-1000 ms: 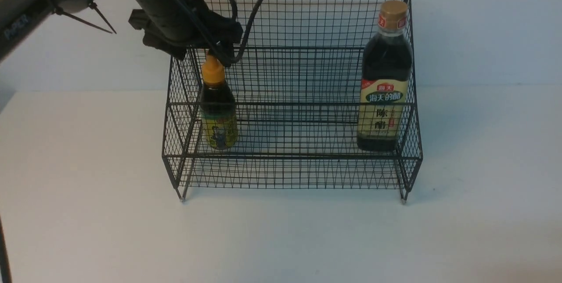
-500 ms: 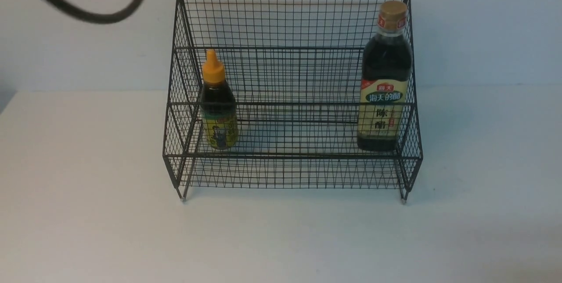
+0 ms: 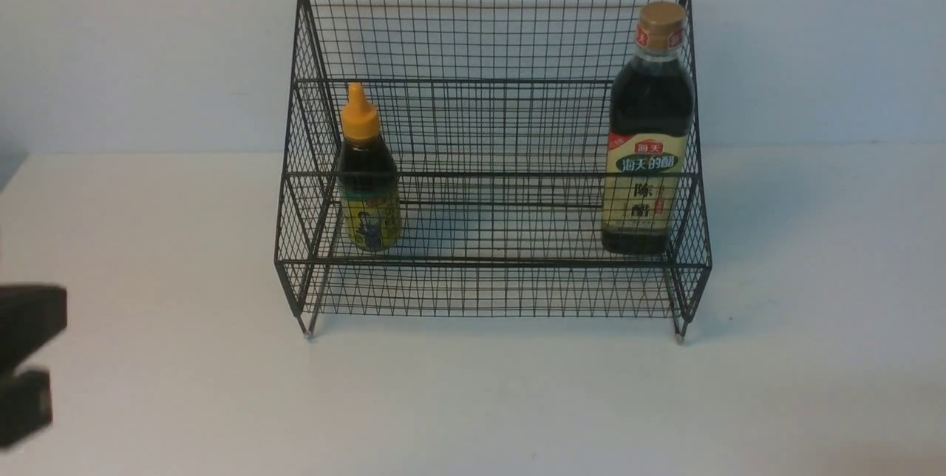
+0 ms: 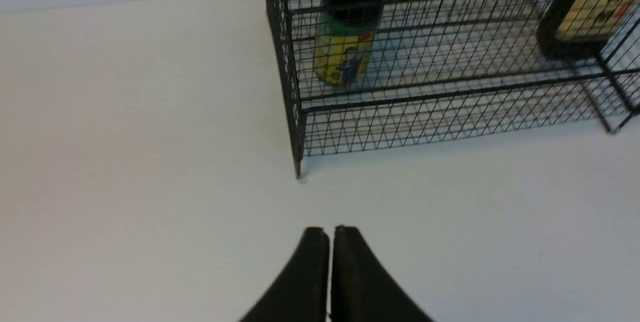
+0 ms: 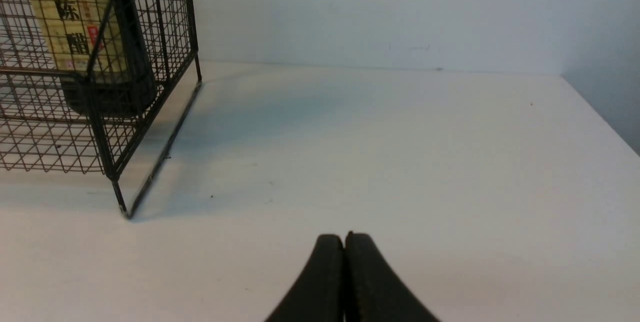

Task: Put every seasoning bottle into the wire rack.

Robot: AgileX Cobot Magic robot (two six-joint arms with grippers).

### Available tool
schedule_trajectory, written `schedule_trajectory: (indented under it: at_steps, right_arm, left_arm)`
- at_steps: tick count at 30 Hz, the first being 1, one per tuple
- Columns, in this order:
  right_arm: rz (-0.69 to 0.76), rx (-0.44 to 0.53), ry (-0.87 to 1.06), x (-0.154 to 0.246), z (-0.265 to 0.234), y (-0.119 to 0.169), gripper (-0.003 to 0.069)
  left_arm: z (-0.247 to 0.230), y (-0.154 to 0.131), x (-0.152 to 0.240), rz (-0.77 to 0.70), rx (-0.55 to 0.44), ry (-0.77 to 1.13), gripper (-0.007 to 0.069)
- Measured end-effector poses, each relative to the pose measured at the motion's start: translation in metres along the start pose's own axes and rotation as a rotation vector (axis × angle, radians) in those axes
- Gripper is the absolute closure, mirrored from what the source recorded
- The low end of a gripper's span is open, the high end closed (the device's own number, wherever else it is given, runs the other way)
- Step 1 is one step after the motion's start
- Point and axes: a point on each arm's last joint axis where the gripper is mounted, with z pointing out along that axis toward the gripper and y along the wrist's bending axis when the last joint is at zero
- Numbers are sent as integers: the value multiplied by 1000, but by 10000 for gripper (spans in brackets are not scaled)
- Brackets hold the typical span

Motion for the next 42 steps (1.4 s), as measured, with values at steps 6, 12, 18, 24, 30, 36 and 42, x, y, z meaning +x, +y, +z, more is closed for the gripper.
schedule_trajectory:
  at_steps: [6, 12, 18, 24, 30, 36, 42]
  right_arm:
    - [0, 0, 0, 0, 0, 0, 673]
    - [-7, 0, 0, 0, 0, 0, 673]
    - [-7, 0, 0, 0, 0, 0, 673]
    - [-7, 0, 0, 0, 0, 0, 673]
    - [-7, 0, 0, 0, 0, 0, 673]
    - [-7, 0, 0, 0, 0, 0, 673]
    - [-7, 0, 0, 0, 0, 0, 673]
  left_arm:
    - [16, 13, 77, -17, 39, -160, 630]
    - [21, 14, 88, -21, 74, -314, 630]
    - [23, 15, 91, -20, 71, -303, 630]
    - [24, 16, 94, -9, 60, -265, 630]
    - [24, 21, 105, 17, 8, -262, 630]
    - [28, 35, 125, -29, -175, -305, 630]
    - [36, 45, 144, -82, -300, -268, 630]
